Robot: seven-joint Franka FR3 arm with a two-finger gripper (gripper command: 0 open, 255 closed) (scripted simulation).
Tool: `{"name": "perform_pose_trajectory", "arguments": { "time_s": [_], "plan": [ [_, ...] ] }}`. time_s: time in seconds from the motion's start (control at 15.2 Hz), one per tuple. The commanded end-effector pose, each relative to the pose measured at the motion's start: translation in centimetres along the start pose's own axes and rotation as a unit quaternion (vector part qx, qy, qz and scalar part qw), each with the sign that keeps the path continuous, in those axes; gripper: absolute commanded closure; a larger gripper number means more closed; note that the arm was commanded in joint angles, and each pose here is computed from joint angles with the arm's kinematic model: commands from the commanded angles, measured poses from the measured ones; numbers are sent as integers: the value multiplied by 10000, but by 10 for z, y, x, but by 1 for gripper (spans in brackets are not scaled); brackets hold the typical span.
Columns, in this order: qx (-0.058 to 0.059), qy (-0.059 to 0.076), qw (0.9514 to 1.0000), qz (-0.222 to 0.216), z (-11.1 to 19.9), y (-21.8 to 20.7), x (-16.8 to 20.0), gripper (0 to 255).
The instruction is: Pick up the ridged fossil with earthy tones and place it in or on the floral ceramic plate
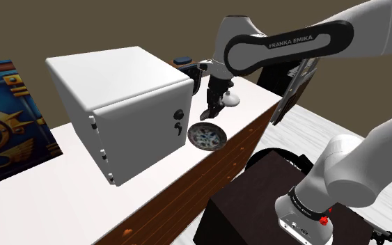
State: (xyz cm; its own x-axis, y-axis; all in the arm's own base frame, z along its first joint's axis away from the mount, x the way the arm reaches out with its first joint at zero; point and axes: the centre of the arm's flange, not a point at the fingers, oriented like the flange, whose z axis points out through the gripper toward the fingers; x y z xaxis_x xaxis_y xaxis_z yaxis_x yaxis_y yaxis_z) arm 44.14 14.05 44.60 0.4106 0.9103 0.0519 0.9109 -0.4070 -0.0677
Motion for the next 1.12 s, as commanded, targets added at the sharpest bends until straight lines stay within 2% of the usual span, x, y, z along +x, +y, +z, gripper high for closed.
{"name": "perform_pose_trajectory", "arguments": {
  "time_s": [0.0, 0.79, 1.06],
  "plan": [
    [-3, -2, 10000, 4, 4, -20, -3, 255],
    [-3, -2, 10000, 4, 68, -16, -6, 255],
    [-3, -2, 10000, 4, 71, -15, -6, 255]
  ]
}}
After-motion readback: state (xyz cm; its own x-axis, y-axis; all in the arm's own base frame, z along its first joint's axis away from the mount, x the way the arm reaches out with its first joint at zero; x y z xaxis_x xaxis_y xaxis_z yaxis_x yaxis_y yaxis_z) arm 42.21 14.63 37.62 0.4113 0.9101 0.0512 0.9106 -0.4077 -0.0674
